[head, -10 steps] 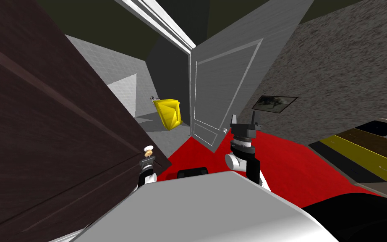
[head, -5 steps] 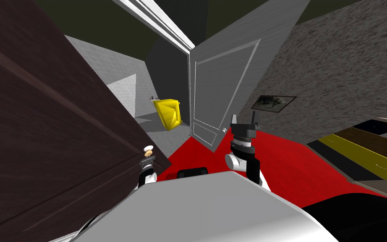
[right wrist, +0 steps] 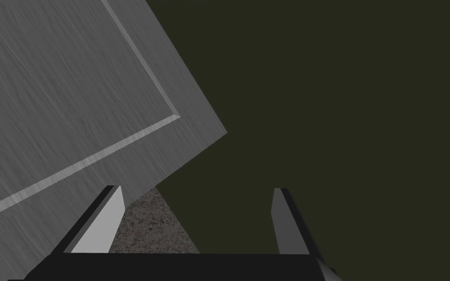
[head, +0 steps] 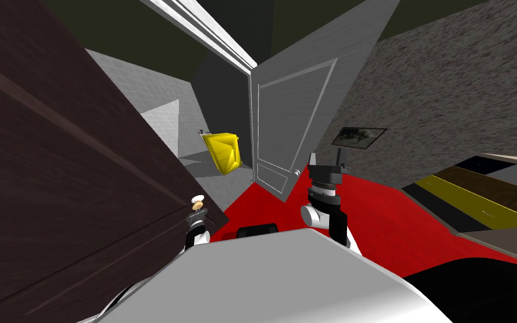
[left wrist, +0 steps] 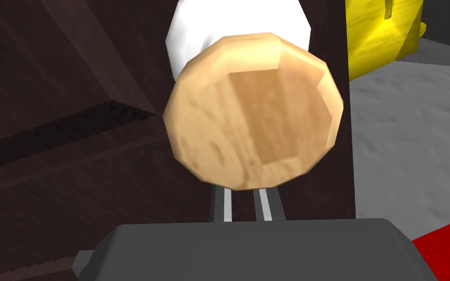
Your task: Pull the door open
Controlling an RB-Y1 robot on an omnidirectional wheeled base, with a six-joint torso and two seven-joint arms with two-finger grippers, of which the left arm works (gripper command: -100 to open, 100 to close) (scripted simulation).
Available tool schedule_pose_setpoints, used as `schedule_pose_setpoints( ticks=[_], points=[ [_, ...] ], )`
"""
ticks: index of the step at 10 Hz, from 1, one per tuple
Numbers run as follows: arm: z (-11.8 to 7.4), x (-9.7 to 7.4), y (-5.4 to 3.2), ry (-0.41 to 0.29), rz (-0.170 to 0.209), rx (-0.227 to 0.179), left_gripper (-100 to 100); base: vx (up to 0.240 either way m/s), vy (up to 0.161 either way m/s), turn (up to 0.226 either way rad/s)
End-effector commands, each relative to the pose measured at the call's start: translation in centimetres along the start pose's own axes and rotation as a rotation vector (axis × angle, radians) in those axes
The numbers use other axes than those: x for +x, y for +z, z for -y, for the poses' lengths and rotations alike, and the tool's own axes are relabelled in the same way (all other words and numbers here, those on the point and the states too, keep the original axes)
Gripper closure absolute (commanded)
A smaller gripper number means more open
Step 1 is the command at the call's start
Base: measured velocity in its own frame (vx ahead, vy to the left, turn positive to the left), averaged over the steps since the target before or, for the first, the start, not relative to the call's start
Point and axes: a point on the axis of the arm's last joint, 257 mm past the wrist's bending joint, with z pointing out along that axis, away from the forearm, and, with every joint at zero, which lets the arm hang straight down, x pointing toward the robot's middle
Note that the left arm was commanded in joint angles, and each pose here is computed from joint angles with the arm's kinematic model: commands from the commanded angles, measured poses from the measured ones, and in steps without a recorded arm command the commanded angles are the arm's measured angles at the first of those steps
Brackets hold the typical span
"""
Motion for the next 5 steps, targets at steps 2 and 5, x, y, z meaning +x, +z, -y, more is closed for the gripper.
schedule_pose_setpoints(
  ticks=[2, 5],
  points=[
    [0.27, 2.41, 1.42, -0.071, -0.056, 0.014, 100, -0.021, -0.003, -0.037],
    [0.37, 2.38, 1.48, -0.112, -0.054, 0.017, 100, -0.031, 0.0, -0.038]
  ],
)
